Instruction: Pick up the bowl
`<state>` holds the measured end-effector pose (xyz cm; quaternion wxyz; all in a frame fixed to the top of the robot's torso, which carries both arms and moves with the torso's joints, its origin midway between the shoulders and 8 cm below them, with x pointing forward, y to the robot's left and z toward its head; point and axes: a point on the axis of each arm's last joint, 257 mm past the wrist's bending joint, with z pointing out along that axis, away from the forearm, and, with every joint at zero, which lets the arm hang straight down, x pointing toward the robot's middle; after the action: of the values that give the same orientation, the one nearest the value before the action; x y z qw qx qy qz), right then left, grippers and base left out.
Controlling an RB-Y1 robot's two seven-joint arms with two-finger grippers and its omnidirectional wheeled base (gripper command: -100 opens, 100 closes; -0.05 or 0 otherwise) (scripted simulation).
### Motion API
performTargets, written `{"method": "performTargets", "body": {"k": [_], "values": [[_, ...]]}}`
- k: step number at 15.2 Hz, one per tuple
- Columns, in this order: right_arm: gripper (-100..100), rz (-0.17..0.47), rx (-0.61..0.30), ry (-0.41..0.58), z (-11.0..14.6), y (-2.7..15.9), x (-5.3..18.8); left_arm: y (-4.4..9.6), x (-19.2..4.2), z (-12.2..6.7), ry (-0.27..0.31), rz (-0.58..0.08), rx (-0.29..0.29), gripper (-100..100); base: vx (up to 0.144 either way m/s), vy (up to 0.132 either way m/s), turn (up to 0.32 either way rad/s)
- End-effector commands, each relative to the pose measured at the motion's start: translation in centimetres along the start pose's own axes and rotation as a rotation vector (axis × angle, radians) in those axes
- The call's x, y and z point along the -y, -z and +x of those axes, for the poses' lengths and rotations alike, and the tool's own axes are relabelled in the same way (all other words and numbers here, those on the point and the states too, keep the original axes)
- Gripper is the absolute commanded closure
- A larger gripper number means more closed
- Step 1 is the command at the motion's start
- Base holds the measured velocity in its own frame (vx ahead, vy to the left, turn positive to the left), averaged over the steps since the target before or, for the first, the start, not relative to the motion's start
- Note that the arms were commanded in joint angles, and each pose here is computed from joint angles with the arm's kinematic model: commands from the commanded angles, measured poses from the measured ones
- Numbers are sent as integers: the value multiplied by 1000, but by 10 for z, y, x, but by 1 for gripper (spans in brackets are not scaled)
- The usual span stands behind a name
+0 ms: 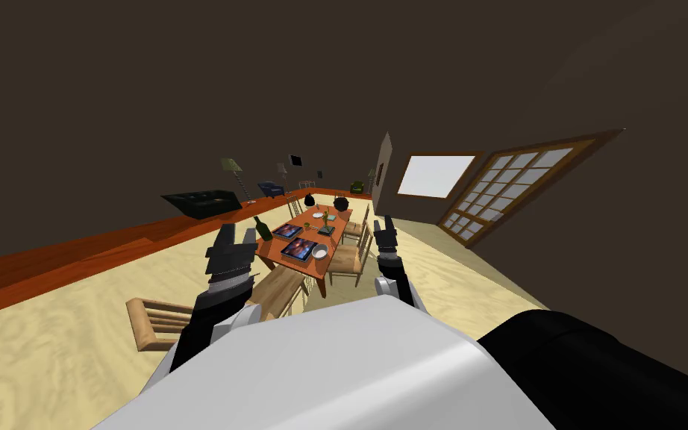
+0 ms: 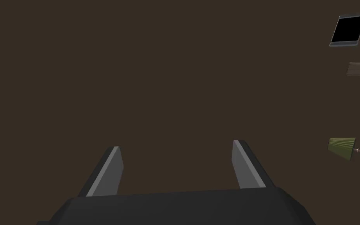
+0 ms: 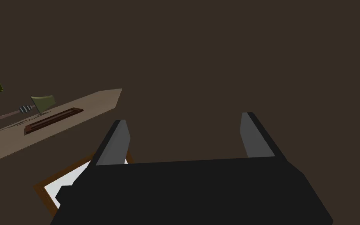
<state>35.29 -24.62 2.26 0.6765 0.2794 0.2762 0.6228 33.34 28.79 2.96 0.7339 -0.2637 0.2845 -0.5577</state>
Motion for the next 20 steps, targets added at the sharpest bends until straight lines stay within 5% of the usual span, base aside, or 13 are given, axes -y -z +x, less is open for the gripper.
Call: {"method": "performTargets", "body": {"k": [1, 5, 20], "values": [[0, 0, 0, 0, 0, 0, 0, 0, -11, 2, -22, -32, -37, -100, -6, -10, -70], [0, 0, 0, 0, 0, 0, 0, 1, -28, 1, -47, -82, -62, -100, -12, -24, -84], [0, 0, 0, 0, 0, 0, 0, 23, -142, -40, -182, -441, -78, -100, -11, -31, -112]]}}
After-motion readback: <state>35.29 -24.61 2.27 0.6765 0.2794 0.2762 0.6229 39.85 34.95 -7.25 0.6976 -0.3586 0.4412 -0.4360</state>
